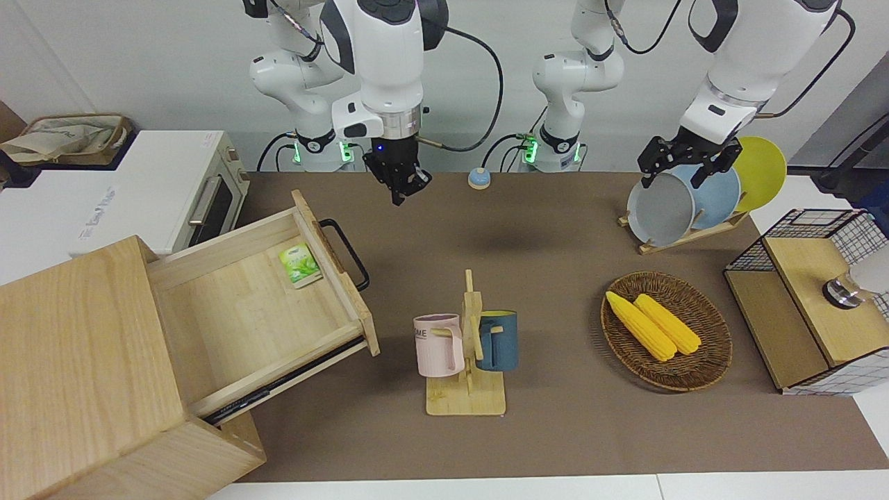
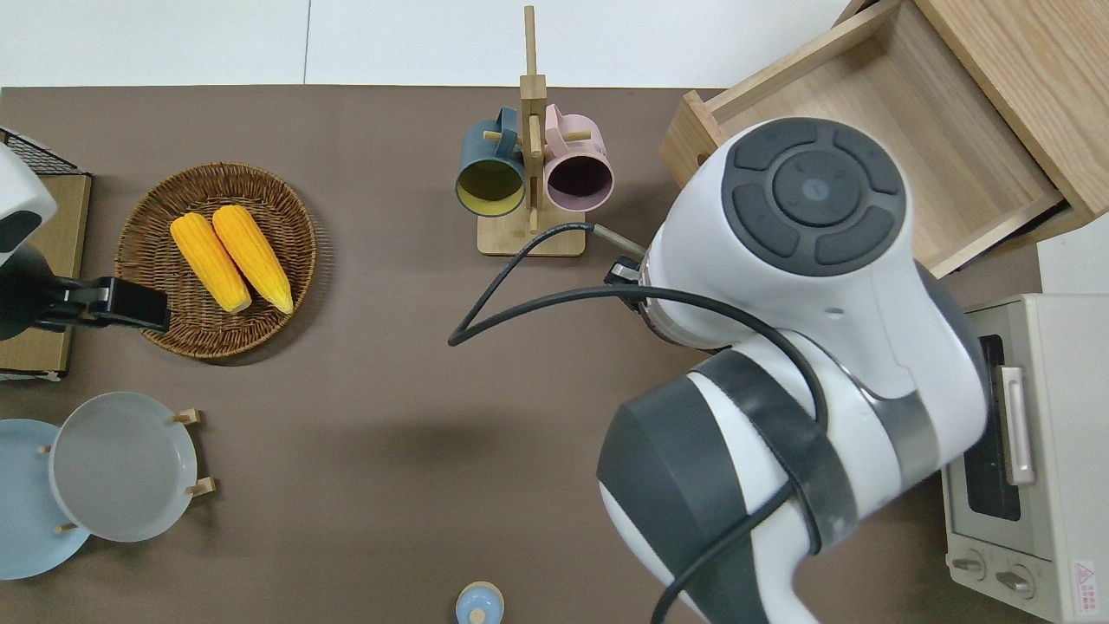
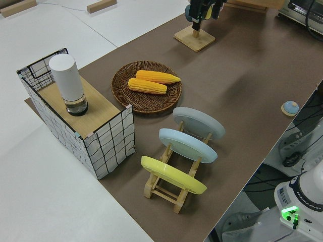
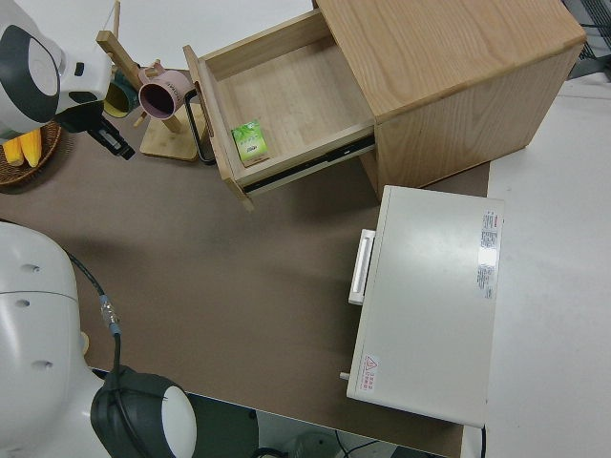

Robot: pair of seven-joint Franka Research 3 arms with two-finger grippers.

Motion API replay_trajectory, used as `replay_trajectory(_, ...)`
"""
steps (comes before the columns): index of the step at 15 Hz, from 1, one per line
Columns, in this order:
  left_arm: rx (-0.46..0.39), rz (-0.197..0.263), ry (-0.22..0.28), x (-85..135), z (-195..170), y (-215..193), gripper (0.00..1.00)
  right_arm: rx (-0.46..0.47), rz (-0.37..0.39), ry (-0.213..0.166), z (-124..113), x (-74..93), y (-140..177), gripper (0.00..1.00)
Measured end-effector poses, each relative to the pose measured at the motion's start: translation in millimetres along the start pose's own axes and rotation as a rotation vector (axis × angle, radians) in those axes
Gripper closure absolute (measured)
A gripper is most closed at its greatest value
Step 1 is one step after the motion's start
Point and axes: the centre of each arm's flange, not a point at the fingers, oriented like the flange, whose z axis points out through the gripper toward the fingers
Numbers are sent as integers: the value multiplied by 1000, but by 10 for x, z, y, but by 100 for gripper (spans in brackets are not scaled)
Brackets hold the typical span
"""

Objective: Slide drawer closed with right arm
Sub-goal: 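Push the open wooden drawer away from the robot with the right arm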

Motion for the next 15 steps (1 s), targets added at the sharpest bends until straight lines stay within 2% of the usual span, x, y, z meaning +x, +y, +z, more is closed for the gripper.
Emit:
replay_trajectory(5, 0, 0, 0, 0, 0, 0, 0, 14, 224, 1, 407, 108, -156, 99)
replay_trajectory(6, 0, 0, 0, 0, 0, 0, 0, 10, 248, 0, 488, 117, -168, 99)
replay_trajectory(11, 0, 0, 0, 0, 0, 0, 0, -31, 296, -9, 964, 245, -207, 99)
replay_trajectory(15, 0, 0, 0, 0, 0, 0, 0, -50, 305, 20, 1113, 390, -183, 99)
